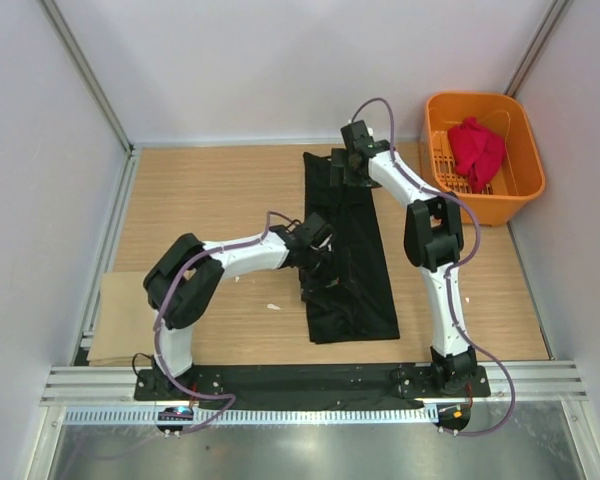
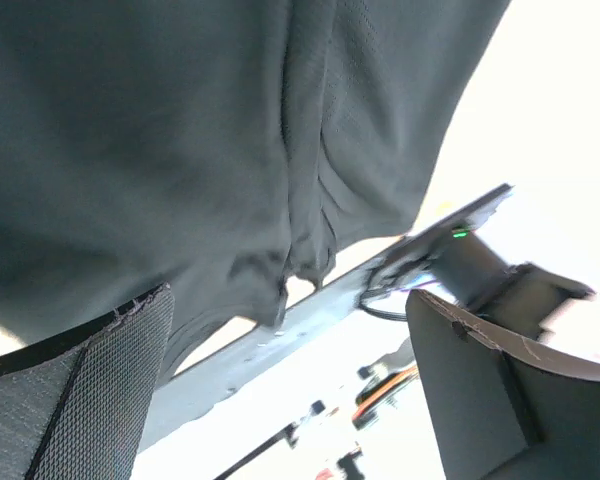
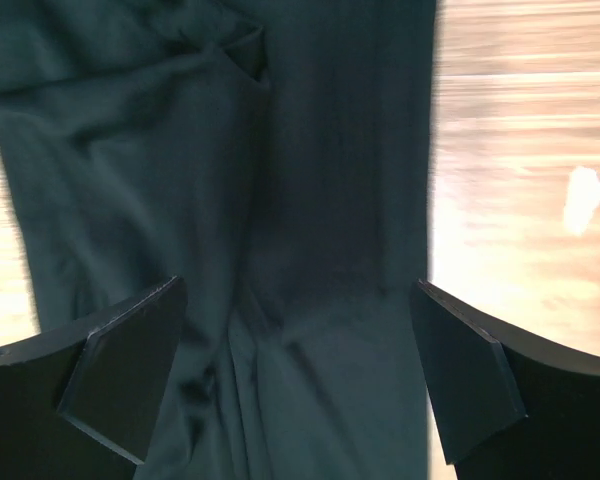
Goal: Fold and stack the t-shirts
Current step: Fold the tshirt
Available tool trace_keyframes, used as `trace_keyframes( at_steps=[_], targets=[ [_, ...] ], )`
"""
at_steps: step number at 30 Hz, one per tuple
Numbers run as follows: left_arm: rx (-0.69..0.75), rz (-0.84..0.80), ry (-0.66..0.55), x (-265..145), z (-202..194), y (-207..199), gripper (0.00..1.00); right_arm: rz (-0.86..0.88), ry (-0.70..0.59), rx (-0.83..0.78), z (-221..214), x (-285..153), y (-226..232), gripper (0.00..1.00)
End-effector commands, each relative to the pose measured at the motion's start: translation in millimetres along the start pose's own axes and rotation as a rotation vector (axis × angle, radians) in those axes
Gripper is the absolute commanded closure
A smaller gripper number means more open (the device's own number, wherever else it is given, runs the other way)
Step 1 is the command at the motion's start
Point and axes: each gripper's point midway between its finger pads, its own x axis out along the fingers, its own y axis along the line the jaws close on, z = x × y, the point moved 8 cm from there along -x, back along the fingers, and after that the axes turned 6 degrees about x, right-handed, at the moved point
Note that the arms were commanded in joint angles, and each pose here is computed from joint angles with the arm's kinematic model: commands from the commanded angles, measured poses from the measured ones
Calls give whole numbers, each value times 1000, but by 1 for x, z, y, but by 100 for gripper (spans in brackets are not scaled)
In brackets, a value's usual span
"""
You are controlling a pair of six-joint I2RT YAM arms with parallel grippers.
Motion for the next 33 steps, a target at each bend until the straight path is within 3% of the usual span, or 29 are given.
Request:
trace_keyframes(
  at_steps=[1,8,17,23,26,30,31,33],
  targets=[
    [-41,-135,-138,-48,17,-20,0,81,-61,-34,20,-3,13,0],
    [-64,-74,-240,-92,10,5,0,89,-80,-139,10,14,28,9],
    [-173,-45,-349,-131,9,48,1,109,-23,-181,-18,63,42,9],
    [-151,-9,-331,-133,5,62,5,149,-103,-128,-2,85,64,7],
    [-147,2,-301,-126,1,69,9,214,-170,-45,17,75,83,5],
    [-125,-32,-264,-115,1,72,17,277,-239,80,49,17,101,0],
    [-117,-40,-246,-111,1,71,18,285,-296,115,69,-22,98,0],
    [-73,-53,-205,-102,-3,65,23,261,-259,116,67,-50,87,0]
  ],
)
